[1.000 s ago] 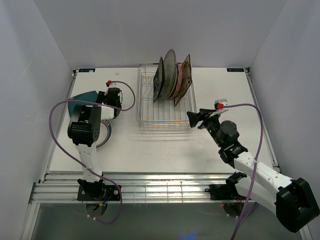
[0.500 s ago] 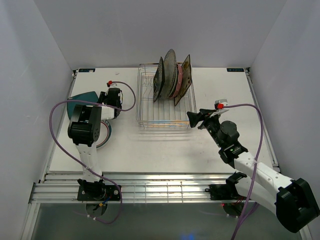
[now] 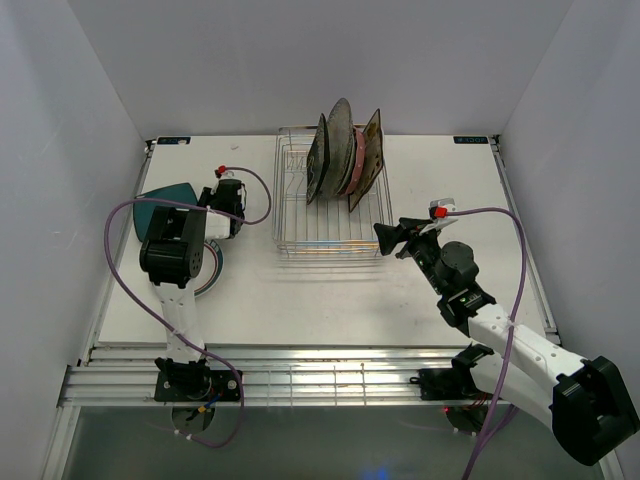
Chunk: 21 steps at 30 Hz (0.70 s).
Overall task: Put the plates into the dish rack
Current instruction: Pick up the plate at the center of the board.
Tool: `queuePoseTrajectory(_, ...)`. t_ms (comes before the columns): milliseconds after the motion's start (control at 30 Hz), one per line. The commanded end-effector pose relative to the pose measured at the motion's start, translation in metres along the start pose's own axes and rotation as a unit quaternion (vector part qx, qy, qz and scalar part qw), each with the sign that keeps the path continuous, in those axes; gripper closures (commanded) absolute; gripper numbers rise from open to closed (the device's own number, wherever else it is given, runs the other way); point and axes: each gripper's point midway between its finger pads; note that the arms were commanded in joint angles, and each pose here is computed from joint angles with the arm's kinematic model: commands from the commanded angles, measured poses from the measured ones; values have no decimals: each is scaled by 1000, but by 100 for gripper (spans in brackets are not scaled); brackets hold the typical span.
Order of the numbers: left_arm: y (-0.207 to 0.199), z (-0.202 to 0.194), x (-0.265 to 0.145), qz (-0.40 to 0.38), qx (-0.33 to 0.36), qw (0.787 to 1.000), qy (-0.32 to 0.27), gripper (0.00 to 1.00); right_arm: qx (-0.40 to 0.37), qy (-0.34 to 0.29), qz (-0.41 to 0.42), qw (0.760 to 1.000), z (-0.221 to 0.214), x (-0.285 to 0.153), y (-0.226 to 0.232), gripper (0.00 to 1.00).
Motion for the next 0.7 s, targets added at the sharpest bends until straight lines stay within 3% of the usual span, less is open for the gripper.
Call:
queuePoseTrajectory(0,10,11,1,13,-13,1000,-6,68,1,-30,1,1000,16,0,1,24)
queuePoseTrajectory(267,9,10,1,13,-11,1000,-5,80,2,-31,-1,1000,17,0,0,24)
queuePoseTrajectory(433,10,11,2,15,-9,1000,-5,100,2,-29,-1,1000,17,1,0,24)
queuePoseTrajectory(667,11,13,4,24,-1,1000,-5,100,2,-27,-1,1000,16,3,1,24)
Point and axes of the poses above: each gripper's point midway between its finger pads, its own x axis out along the fingers, its own y axis along the line the jaws close on, z = x × y, and after that the axes turned 7 degrees about -x, right-handed
